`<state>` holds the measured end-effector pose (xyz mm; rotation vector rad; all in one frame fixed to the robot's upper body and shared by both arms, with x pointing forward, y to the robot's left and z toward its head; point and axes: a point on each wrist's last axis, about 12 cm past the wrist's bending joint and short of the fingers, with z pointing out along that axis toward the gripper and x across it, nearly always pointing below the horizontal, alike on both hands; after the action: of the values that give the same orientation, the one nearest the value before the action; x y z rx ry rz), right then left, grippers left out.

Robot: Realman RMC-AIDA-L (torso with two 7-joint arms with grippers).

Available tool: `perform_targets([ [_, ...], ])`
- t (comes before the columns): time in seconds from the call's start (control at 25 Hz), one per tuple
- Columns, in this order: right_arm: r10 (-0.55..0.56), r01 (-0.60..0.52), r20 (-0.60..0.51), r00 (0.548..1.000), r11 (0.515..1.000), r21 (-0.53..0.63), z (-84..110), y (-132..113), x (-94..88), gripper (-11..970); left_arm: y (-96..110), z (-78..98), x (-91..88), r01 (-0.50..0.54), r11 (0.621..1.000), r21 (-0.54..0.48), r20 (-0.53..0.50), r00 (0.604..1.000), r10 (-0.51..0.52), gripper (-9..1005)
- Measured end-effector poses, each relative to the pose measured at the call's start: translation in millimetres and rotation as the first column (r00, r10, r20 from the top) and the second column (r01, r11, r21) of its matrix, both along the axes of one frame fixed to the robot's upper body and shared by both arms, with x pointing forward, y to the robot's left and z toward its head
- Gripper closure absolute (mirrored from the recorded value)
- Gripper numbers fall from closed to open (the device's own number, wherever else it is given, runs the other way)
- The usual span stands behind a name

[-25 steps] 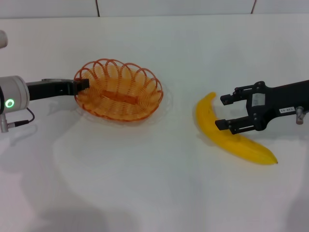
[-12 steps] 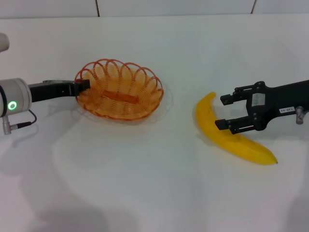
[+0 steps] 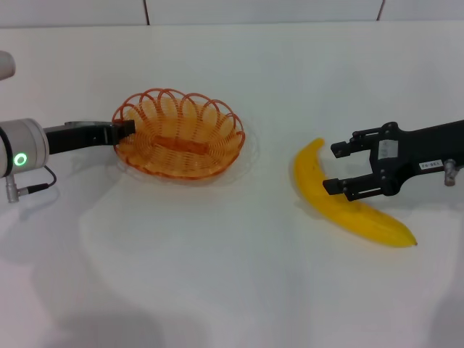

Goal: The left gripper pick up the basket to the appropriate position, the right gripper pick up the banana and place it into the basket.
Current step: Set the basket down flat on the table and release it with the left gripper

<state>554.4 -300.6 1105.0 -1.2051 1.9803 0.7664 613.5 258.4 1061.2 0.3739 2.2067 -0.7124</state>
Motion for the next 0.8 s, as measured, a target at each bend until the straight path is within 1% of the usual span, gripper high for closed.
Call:
perform_targets([
  [0.4,0.000,0.000,0.000,1.000,1.000,0.000,0.0,0.0,0.0,205,0.2,0.6,0.7,-0.004,1.000,-0.002,0.008,1.000,0.004,805],
  [0.6,0.001,-0.001,0.001,1.000,1.000,0.000,0.2,0.2,0.3,205,-0.8,1.7,1.0,0.001,1.000,-0.012,0.031,1.000,-0.001,600],
  [0.8,0.002,-0.002,0.002,1.000,1.000,0.000,0.8,0.8,0.9,204,0.1,1.9,1.0,0.009,1.000,0.001,0.049,0.999,-0.009,483],
])
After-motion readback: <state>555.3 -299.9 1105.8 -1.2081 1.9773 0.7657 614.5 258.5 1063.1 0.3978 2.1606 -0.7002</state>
